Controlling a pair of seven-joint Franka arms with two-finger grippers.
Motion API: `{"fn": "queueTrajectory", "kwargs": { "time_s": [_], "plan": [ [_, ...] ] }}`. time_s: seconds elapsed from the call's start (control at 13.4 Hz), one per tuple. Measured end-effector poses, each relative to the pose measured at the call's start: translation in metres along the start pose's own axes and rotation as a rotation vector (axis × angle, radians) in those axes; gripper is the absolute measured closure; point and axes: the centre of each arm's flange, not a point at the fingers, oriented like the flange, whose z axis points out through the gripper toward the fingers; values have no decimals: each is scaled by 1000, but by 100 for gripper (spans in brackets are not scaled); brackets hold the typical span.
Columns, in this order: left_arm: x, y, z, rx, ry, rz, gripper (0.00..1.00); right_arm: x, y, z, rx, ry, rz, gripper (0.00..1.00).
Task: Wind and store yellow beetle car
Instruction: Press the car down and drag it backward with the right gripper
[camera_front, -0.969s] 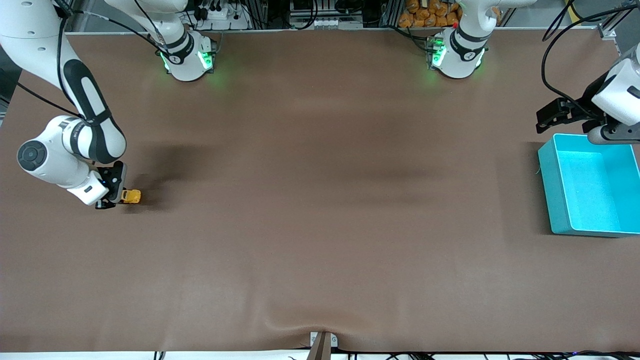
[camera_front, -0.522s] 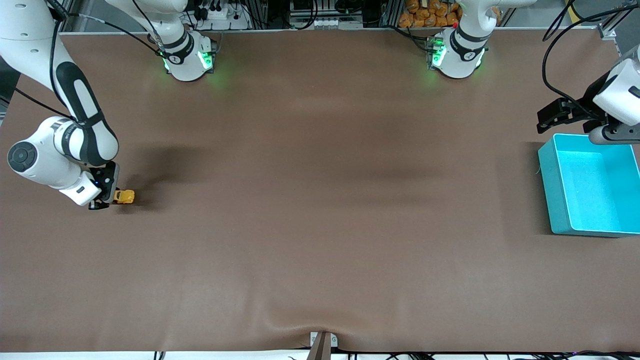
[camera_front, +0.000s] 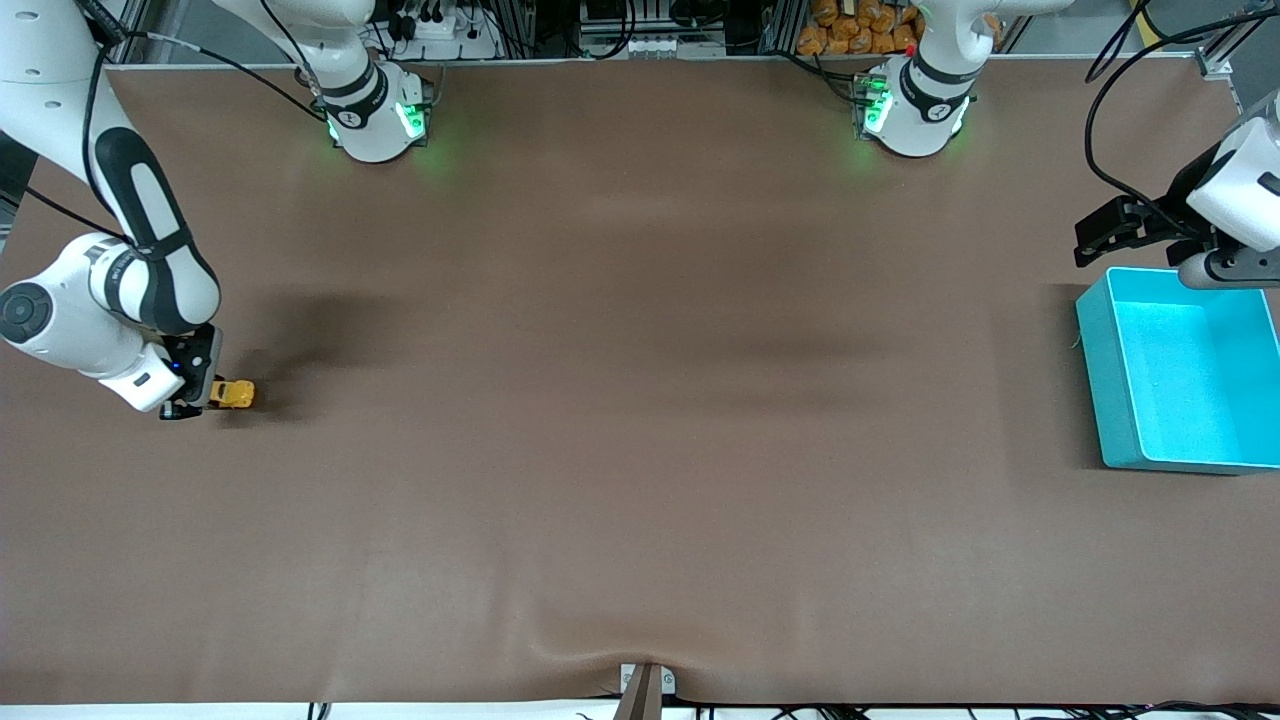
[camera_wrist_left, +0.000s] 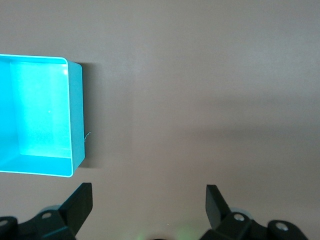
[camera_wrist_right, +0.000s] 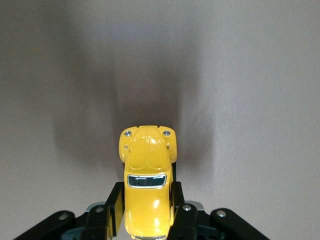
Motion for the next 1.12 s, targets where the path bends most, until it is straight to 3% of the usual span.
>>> {"fn": "queueTrajectory", "kwargs": {
  "time_s": [1.12],
  "plan": [
    [0,2,2,0,-4,2,0,-24,-2,1,-9,-4,38,58]
  ]
}}
